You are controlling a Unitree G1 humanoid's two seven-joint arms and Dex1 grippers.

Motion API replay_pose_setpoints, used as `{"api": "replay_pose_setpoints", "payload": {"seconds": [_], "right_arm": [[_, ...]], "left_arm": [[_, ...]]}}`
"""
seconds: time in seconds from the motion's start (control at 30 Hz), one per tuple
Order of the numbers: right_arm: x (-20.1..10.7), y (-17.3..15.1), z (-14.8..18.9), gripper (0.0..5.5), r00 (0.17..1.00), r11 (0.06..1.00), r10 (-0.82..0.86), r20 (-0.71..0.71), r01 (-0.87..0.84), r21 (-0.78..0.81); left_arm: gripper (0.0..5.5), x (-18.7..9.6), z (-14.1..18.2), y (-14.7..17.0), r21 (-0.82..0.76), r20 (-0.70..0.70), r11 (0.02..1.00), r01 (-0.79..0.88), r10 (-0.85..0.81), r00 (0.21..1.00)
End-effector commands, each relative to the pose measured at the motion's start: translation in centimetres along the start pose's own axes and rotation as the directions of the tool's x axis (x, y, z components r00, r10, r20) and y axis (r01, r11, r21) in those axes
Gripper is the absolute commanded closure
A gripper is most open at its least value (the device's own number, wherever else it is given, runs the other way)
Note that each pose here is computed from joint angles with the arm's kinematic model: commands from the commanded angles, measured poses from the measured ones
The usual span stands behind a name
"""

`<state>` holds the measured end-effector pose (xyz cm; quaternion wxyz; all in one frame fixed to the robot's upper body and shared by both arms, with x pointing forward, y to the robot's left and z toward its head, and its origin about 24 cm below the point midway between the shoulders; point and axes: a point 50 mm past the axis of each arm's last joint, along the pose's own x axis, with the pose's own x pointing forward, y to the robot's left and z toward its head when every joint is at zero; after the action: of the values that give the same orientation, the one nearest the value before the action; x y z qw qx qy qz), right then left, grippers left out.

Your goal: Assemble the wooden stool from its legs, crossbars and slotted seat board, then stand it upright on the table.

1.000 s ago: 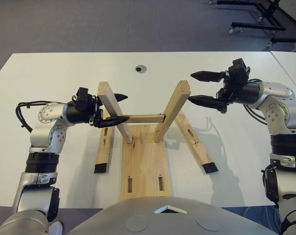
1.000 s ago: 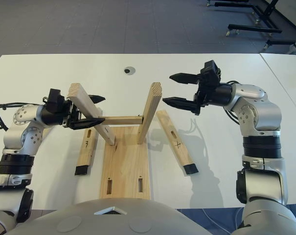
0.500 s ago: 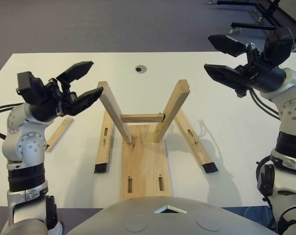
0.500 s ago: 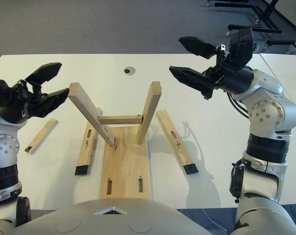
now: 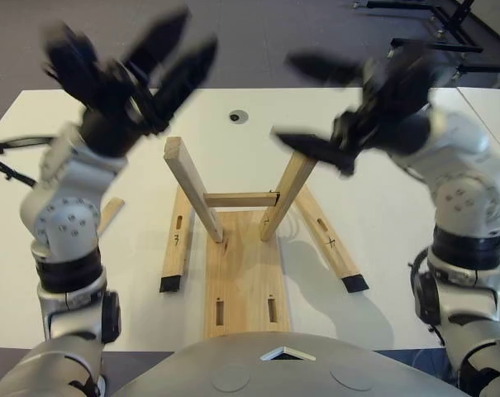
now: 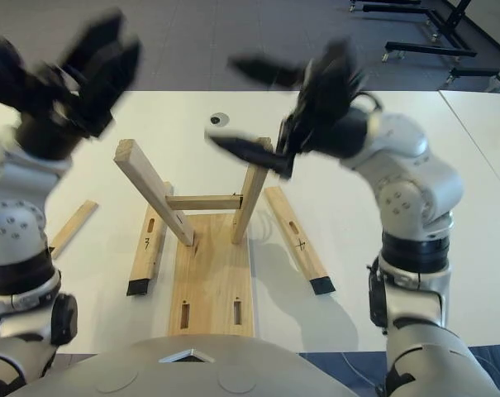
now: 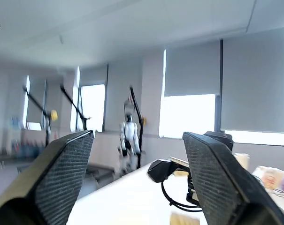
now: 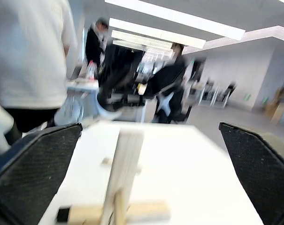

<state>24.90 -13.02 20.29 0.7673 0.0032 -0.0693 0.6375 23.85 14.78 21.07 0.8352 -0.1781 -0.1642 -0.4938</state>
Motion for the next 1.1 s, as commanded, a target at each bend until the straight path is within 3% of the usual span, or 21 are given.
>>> {"api": "replay_pose_setpoints", "payload": {"seconds": [0.03,0.1,0.27,0.5,0.67,0.73,0.93,1.1], "right_arm": [[0.3,1.1,-5.1,0.1,0.973,0.999,0.027,-0.229,-0.021,0.029],[0.4,1.4,-5.1,0.1,0.977,0.998,0.044,-0.209,-0.034,0.054],[0.0,0.8,-3.3,0.1,0.992,0.998,0.038,-0.12,-0.03,0.062],[-1.6,-1.5,4.2,0.1,0.978,0.999,-0.029,0.209,0.033,-0.018],[-0.9,-1.6,6.9,0.1,0.949,0.998,-0.016,0.315,0.036,-0.059],[0.1,-1.3,5.5,0.1,0.965,1.0,0.008,0.262,0.0,-0.029],[1.6,0.9,-5.1,0.1,0.996,0.983,0.054,-0.077,-0.04,0.178],[1.3,0.1,-2.6,0.1,0.998,0.987,0.02,0.051,-0.027,0.156]], "left_arm": [[2.05,-2.5,-7.1,0.4,-0.215,-0.249,0.962,-0.171,0.116,0.961],[2.05,-3.1,-8.2,0.7,-0.22,-0.278,0.952,-0.213,0.148,0.949],[2.05,-1.7,-5.3,1.4,-0.127,-0.154,0.982,-0.14,0.12,0.981],[2.05,-0.3,-2.9,0.9,-0.071,-0.037,0.997,-0.03,0.028,0.999],[2.05,0.2,-0.7,0.3,-0.039,0.06,0.999,0.023,-0.021,0.998],[2.05,0.4,-0.3,0.4,-0.038,0.074,0.999,0.024,-0.021,0.997],[2.05,-0.6,-3.7,0.2,-0.132,-0.043,0.991,-0.016,0.011,0.999],[2.05,-1.7,-5.5,0.3,-0.152,-0.103,0.987,-0.053,0.038,0.994]]}}
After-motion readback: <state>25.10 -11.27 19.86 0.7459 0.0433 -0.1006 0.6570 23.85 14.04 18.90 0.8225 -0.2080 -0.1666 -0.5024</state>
